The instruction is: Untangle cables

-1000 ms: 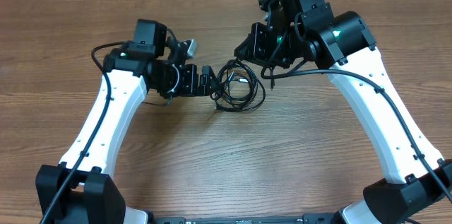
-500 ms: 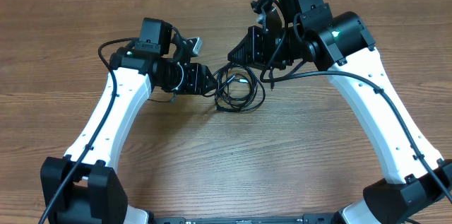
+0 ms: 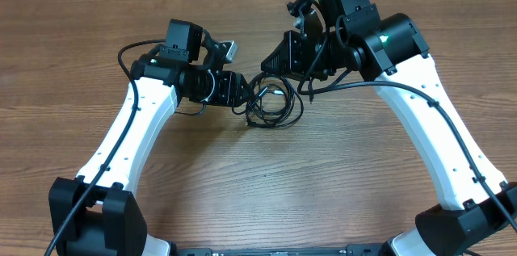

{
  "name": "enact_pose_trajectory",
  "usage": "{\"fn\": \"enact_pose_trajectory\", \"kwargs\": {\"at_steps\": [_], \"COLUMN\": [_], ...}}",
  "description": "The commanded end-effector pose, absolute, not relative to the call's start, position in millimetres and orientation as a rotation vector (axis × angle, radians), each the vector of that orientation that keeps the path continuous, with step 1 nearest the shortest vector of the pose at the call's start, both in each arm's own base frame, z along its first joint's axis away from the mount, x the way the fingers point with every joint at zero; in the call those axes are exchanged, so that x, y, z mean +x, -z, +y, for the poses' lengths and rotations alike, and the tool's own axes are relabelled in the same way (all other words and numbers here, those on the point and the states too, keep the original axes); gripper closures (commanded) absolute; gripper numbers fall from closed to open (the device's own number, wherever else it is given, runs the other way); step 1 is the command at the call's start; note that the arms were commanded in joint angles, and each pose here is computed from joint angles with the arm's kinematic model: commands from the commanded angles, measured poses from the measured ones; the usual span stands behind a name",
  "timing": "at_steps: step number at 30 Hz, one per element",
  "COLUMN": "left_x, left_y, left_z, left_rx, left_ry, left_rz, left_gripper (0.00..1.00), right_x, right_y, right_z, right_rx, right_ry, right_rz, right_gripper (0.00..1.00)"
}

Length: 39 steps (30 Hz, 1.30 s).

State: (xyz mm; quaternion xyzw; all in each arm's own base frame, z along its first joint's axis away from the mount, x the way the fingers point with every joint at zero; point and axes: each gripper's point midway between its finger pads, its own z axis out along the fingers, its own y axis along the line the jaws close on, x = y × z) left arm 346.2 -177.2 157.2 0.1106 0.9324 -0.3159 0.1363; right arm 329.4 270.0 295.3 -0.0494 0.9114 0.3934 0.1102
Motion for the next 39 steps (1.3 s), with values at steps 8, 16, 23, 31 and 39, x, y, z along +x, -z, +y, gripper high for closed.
{"fn": "enact_pose_trajectory", "kwargs": {"at_steps": [8,16,23,31,39], "left_x": [344,355,376,372,387], "left_y": [-159,-198,-342,-391,-386], "left_z": [-188,-189,-168,-110,-38], "left_rx": [0.387,0.326,0.303,0.150,-0.133], "left_ry": [0.921,1.098,1.277,1.119,0.949], "left_rz": [2.691,2.597,2.271,2.206,2.209], "left_gripper": [0.96,0.96,0.96,0.96,0.96], "right_x": [328,342,348,347,350], "right_y": [-296,-275,-240,-236,-237], "right_z": [272,240,143,59,-25], "right_rx": [-0.165,-0.024,0.469,0.777,1.079], "right_ry": [-1.153,-0.896,-0.285,0.083,0.174], "right_rz": [2.673,2.727,2.800,2.716,2.609], "right_gripper": [0.96,0.96,0.96,0.96,0.96]}}
